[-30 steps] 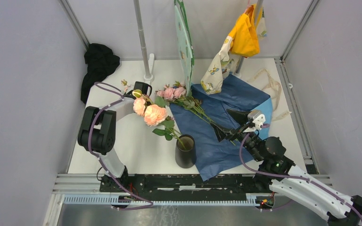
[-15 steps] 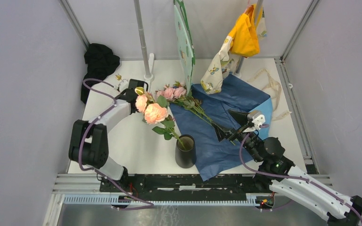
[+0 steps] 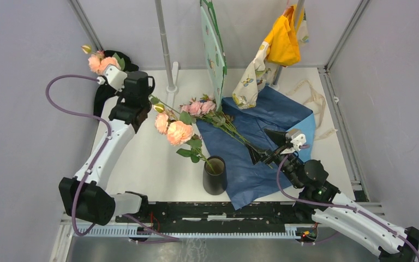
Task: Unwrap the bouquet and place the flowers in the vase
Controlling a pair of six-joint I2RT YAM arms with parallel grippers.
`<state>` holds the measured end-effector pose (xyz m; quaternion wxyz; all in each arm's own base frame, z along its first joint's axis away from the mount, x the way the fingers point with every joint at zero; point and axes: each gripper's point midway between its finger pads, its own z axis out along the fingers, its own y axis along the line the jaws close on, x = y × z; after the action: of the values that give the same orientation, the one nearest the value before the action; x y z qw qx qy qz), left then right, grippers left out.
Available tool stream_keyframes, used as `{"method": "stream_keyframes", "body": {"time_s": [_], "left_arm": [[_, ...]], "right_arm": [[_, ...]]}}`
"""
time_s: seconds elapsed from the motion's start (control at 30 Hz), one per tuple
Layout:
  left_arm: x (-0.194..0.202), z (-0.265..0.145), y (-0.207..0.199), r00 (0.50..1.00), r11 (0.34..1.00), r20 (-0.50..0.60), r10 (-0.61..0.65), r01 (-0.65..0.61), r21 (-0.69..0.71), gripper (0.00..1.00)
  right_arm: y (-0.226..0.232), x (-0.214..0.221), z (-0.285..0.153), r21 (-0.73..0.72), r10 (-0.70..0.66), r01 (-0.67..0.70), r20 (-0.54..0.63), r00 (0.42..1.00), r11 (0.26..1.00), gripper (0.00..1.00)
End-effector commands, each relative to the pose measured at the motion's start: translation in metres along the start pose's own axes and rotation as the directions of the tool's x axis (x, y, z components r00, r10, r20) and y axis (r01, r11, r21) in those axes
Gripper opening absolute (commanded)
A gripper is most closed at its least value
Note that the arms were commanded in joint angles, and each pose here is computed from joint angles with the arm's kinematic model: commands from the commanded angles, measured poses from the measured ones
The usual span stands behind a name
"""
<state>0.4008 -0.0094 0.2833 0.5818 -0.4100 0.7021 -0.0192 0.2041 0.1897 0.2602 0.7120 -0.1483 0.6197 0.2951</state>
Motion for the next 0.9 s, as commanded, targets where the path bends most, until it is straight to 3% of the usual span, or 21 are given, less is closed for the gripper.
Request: {"method": "stream_keyframes", "body": {"time_s": [0.0, 0.23, 0.4, 0.67, 0.87], "left_arm": [[-0.087, -0.029, -0.015, 0.965, 0.998, 0.255, -0.056, 0.055, 0.011, 0.02], [-0.153, -0.078, -0.051, 0.904, 0.973, 0.390, -0.177, 0.102, 0.205, 0.02], [-0.187, -0.111, -0.087, 0.885, 0.914, 0.394, -0.250, 0.082, 0.397, 0.02], [-0.223, -0.173, -0.136, 0.865, 0.744, 0.393, -0.311, -0.036, 0.668, 0.02], [-0.228, -0.232, -0.176, 0.885, 0.496, 0.358, -0.297, -0.177, 0.850, 0.02]], "right_arm": [[-0.003, -0.014, 0.000, 0.016, 0.029, -0.030, 0.063, 0.998, 0.999, 0.98], [-0.003, -0.009, -0.001, 0.017, 0.034, -0.035, 0.058, 0.998, 0.999, 0.98], [-0.006, -0.008, -0.004, 0.030, 0.033, -0.034, 0.058, 0.998, 0.999, 0.98], [-0.010, -0.003, -0.008, 0.043, 0.038, -0.040, 0.057, 0.998, 0.998, 0.98], [-0.014, -0.002, -0.010, 0.058, 0.039, -0.042, 0.061, 0.997, 0.997, 0.98]]}}
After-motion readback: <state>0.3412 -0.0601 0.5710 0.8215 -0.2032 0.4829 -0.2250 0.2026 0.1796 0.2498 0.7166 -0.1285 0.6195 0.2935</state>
